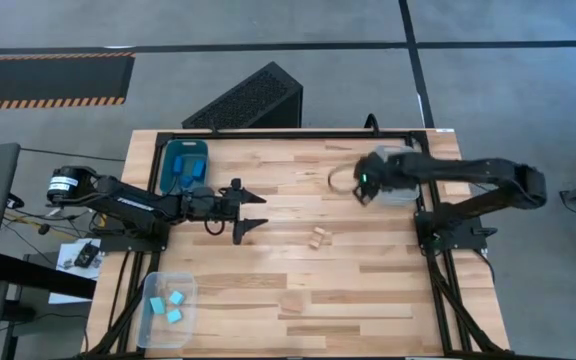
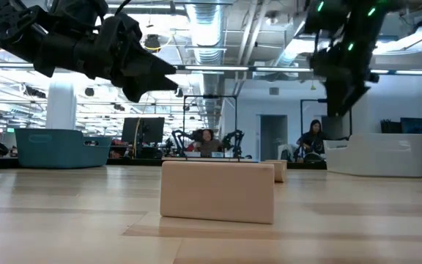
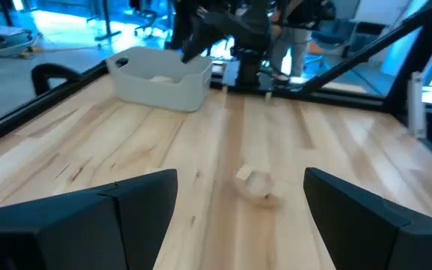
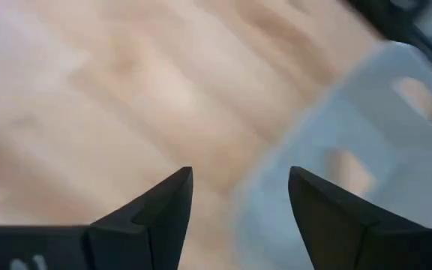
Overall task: Sort & place blocks by color
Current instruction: Put the bottom brown block into the grey bin
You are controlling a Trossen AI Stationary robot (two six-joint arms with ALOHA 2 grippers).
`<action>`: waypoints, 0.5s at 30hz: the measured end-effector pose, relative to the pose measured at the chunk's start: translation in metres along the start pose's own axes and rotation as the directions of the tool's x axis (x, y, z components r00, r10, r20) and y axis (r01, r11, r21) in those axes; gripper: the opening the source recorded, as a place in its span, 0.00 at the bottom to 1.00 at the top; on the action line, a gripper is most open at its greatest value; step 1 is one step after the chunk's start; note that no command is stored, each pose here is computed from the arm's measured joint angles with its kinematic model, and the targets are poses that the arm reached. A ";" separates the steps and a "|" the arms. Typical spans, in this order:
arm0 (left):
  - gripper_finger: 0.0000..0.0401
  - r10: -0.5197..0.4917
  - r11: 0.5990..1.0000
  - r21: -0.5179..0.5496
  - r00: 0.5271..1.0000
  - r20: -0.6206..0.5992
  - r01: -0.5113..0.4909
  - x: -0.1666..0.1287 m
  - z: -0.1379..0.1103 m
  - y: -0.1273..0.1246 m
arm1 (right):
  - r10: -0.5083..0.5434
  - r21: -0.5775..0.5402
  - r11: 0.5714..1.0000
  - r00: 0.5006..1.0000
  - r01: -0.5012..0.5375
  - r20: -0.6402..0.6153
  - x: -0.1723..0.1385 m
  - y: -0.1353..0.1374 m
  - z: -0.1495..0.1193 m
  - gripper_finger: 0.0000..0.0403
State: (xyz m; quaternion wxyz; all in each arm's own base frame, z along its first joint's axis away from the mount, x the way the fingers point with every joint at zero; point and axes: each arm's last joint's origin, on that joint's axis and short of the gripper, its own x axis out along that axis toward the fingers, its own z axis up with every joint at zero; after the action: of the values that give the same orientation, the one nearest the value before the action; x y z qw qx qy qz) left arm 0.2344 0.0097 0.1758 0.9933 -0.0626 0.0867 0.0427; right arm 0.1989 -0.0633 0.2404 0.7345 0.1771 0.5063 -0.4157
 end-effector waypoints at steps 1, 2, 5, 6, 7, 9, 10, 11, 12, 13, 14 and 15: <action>0.70 -0.013 1.000 0.000 1.000 0.007 0.013 0.000 0.001 -0.002 | 0.032 -0.030 0.999 0.999 -0.032 0.023 -0.007 0.010 -0.006 0.61; 0.70 -0.030 1.000 0.002 0.999 0.011 0.030 0.000 0.001 -0.005 | 0.068 -0.061 0.996 0.996 -0.065 0.049 -0.013 0.021 -0.013 0.61; 0.70 -0.077 0.997 0.016 0.997 0.003 0.077 0.001 0.003 -0.016 | 0.186 -0.170 0.972 0.972 -0.161 0.143 -0.030 0.056 -0.033 0.61; 0.70 -0.092 0.996 0.020 0.996 -0.002 0.092 0.001 0.003 -0.021 | 0.227 -0.208 0.960 0.958 -0.189 0.177 -0.035 0.068 -0.040 0.61; 0.70 -0.111 0.994 0.019 0.994 -0.009 0.111 0.002 0.004 -0.027 | 0.266 -0.244 0.946 0.943 -0.214 0.201 -0.039 0.081 -0.048 0.61; 0.70 -0.162 0.987 0.014 0.986 -0.025 0.163 0.001 0.005 -0.041 | 0.335 -0.287 0.921 0.912 -0.263 0.238 -0.045 0.101 -0.062 0.61; 0.70 -0.184 0.983 0.016 0.982 -0.032 0.184 0.001 0.006 -0.049 | 0.368 -0.300 0.909 0.896 -0.290 0.250 -0.046 0.112 -0.069 0.61; 0.70 -0.190 0.981 0.023 0.981 -0.041 0.191 0.000 0.006 -0.058 | 0.397 -0.310 0.898 0.879 -0.313 0.263 -0.047 0.122 -0.075 0.61; 0.70 -0.188 0.981 0.037 0.981 -0.045 0.190 -0.002 0.005 -0.066 | 0.422 -0.322 0.887 0.865 -0.332 0.271 -0.048 0.131 -0.081 0.61; 0.70 -0.177 0.982 0.064 0.983 -0.046 0.179 -0.003 0.005 -0.073 | 0.446 -0.335 0.876 0.849 -0.348 0.284 -0.047 0.140 -0.086 0.61; 0.70 -0.163 0.982 0.092 0.986 -0.040 0.167 -0.005 0.006 -0.081 | 0.478 -0.355 0.859 0.827 -0.370 0.296 -0.047 0.150 -0.091 0.61; 0.70 -0.146 0.982 0.115 0.989 -0.030 0.149 -0.007 0.008 -0.087 | 0.507 -0.382 0.840 0.808 -0.385 0.301 -0.045 0.160 -0.096 0.61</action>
State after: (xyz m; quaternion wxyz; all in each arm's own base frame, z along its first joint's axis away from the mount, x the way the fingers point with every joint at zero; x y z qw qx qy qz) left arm 0.2374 -0.0759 0.1949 0.9947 -0.0110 0.0948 -0.0369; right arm 0.2619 0.1162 0.2146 0.9159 0.0913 0.3505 -0.1732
